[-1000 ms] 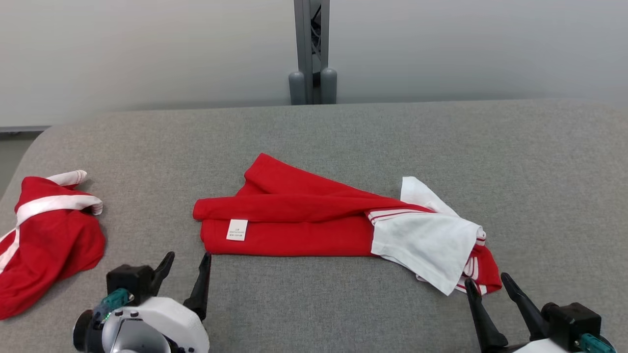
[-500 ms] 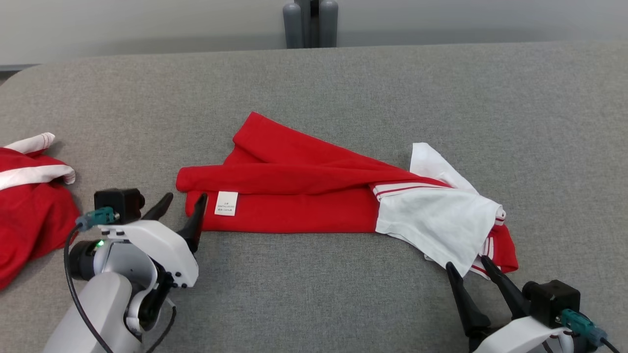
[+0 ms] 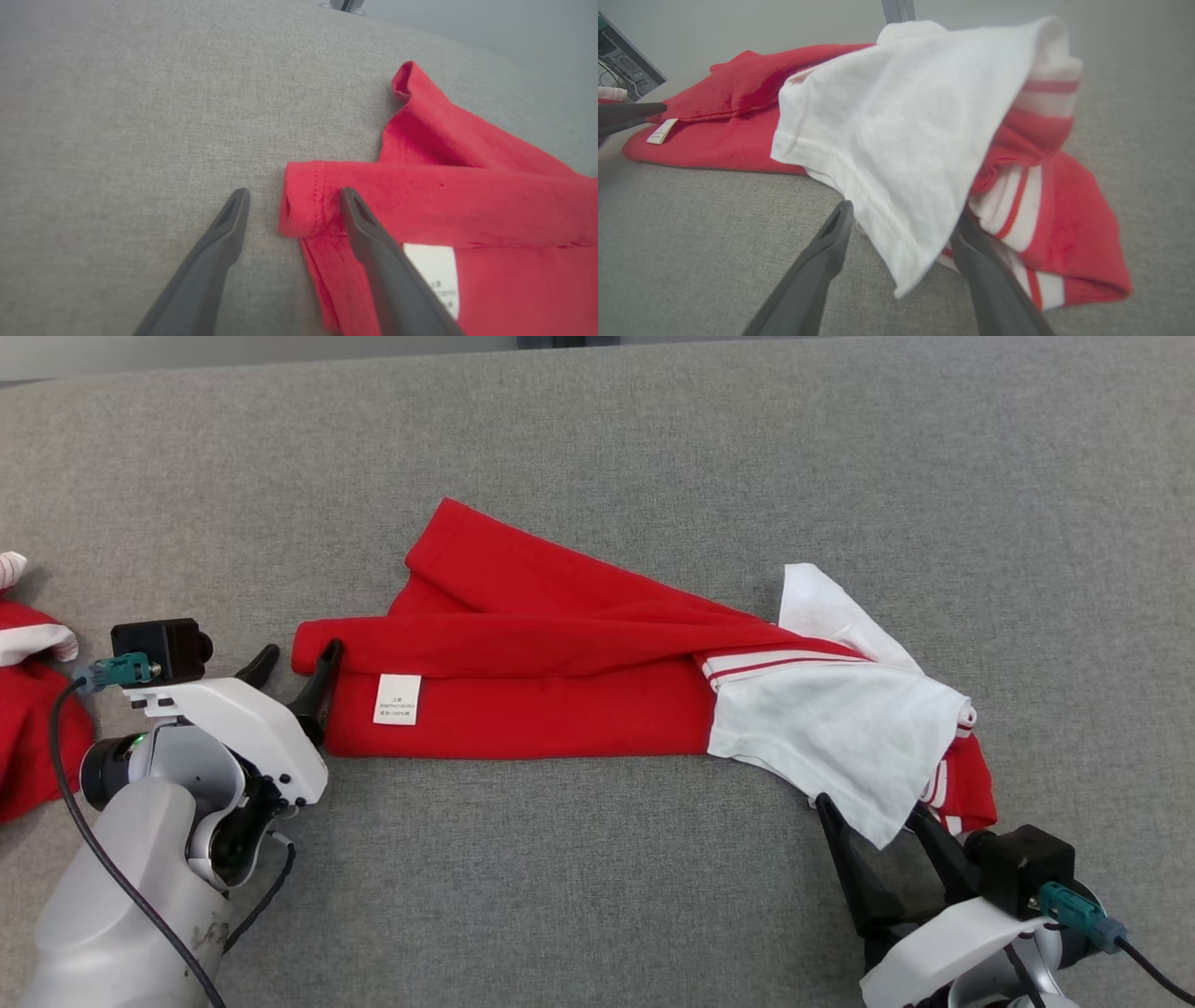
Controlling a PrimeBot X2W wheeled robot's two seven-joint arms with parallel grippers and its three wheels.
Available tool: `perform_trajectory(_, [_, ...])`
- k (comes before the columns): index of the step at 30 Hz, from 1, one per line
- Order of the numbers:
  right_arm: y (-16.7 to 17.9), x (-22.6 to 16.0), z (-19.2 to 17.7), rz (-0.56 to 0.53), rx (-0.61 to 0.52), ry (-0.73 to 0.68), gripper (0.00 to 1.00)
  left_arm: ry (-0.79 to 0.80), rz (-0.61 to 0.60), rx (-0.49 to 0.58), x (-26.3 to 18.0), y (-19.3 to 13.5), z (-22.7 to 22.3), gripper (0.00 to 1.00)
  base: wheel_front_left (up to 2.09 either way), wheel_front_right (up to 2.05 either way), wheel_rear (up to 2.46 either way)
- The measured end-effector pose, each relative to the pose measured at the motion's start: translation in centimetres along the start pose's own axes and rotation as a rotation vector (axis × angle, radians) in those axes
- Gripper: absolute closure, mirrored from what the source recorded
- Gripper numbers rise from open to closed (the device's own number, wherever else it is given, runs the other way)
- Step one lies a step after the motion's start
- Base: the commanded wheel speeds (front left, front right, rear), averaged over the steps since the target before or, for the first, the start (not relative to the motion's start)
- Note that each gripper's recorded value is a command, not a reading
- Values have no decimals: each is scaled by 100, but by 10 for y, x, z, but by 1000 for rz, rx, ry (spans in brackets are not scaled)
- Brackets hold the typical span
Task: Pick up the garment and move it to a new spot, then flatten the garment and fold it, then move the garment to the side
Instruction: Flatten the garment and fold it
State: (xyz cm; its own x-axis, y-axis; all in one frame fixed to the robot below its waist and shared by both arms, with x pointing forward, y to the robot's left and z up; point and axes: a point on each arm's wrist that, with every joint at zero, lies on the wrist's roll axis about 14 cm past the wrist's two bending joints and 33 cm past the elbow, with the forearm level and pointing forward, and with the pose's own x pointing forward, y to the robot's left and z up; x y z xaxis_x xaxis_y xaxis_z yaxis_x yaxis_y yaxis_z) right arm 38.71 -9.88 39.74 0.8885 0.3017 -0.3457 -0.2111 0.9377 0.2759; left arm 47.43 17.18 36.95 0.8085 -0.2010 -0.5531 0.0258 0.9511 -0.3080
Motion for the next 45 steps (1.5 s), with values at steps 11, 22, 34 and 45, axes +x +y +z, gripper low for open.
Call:
perform_trajectory(11, [5, 2, 10, 16, 19, -32, 100, -34, -43, -38, 4, -7, 6, 100, 0, 0, 0])
perform_trajectory(22, [15, -3, 107, 56, -28, -339, 100, -256, -64, 68, -22, -25, 83, 100, 0, 0, 0])
perform_trajectory(34, [24, -26, 244, 107, -190, -723, 100, -479, -96, 195, -79, -59, 170, 100, 0, 0, 0])
perform_trajectory(45, [64, -82, 355, 183, -325, -1018, 100, -790, -165, 310, -167, -116, 263, 100, 0, 0, 0])
